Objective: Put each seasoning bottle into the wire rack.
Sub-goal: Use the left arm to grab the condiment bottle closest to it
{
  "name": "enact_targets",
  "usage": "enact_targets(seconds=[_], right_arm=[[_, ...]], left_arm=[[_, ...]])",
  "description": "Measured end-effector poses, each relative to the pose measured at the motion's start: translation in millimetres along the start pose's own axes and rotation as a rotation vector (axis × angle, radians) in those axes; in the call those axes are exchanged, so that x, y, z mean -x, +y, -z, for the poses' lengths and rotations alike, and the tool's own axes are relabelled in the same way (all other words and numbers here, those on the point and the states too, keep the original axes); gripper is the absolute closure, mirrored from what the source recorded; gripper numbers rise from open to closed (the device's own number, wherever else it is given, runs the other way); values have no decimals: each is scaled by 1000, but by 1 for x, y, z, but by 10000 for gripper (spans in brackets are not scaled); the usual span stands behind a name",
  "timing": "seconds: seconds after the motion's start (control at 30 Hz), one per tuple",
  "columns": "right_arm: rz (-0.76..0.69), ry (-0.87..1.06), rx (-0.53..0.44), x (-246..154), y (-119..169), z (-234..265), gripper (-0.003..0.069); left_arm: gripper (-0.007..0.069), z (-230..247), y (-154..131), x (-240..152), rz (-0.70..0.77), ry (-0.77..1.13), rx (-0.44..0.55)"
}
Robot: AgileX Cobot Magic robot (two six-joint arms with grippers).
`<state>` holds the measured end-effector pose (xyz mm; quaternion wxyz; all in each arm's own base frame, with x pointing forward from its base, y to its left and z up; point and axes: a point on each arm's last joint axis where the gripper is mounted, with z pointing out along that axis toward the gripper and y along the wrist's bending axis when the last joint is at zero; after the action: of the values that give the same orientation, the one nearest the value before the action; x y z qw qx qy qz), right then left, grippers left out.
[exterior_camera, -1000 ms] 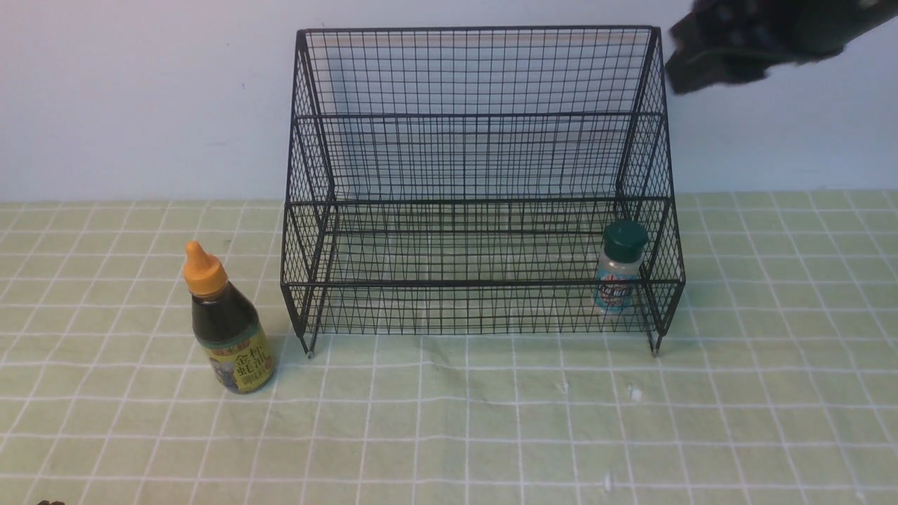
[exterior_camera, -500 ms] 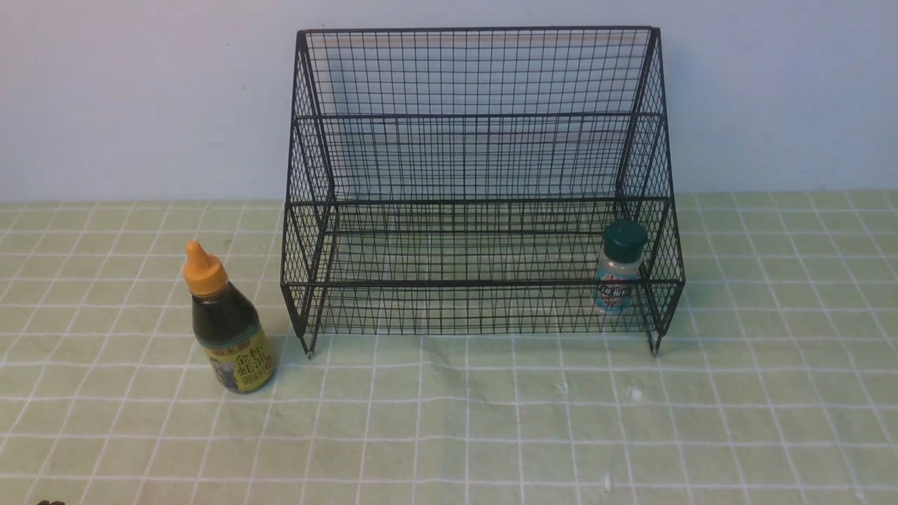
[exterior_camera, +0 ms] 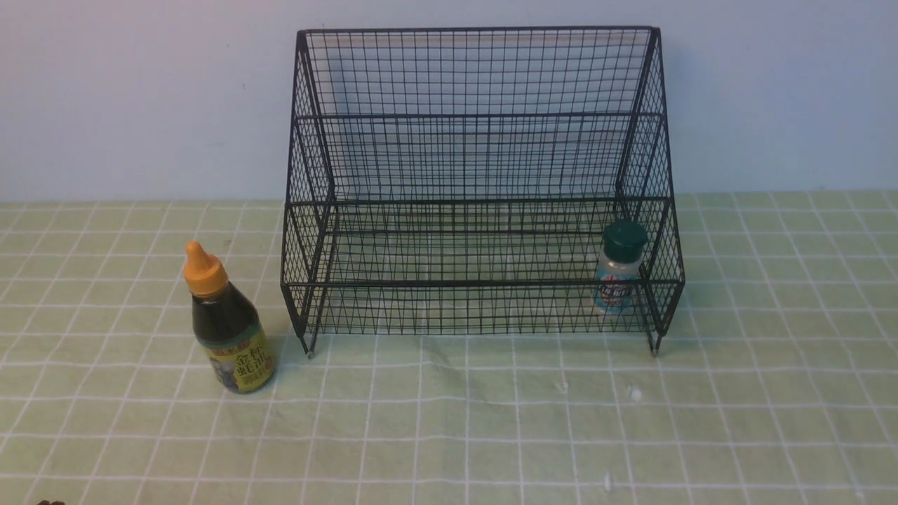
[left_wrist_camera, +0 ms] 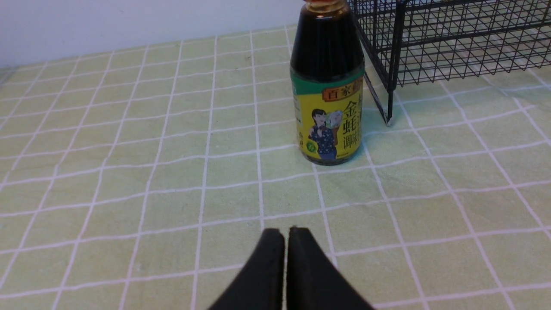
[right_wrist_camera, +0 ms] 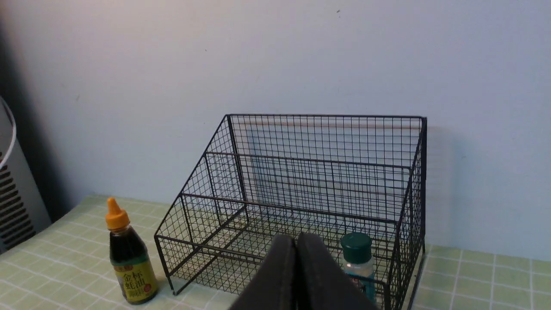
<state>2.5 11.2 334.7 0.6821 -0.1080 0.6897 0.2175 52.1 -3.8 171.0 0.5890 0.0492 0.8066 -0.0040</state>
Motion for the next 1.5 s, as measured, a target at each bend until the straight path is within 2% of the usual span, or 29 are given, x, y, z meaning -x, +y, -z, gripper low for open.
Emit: enact_targets(seconds=[0.13,0.43,0.5,0.53,0.6,0.67,0.8,1.5], right_arm=[[8,10,-10,-13,-3,-3,673],[149,68,-124,-57,-21,-23,673],[158,73,-170,-66,-25,-25,673],[162,87,-243,-79,-30,-28,673],[160,109,-294,-89,-35,-30,673],[146,171,-387,-112,-44,-33,673],[119,261,-465,-147,-55,-35,673],[102,203,-478,-148,-56,-37,673]], left_arm=[[631,0,0,0,0,0,0],[631,0,0,0,0,0,0],[631,0,0,0,0,0,0],[631,0,0,0,0,0,0],[631,0,0,0,0,0,0],[631,0,0,0,0,0,0],[631,0,0,0,0,0,0],[631,0,0,0,0,0,0]])
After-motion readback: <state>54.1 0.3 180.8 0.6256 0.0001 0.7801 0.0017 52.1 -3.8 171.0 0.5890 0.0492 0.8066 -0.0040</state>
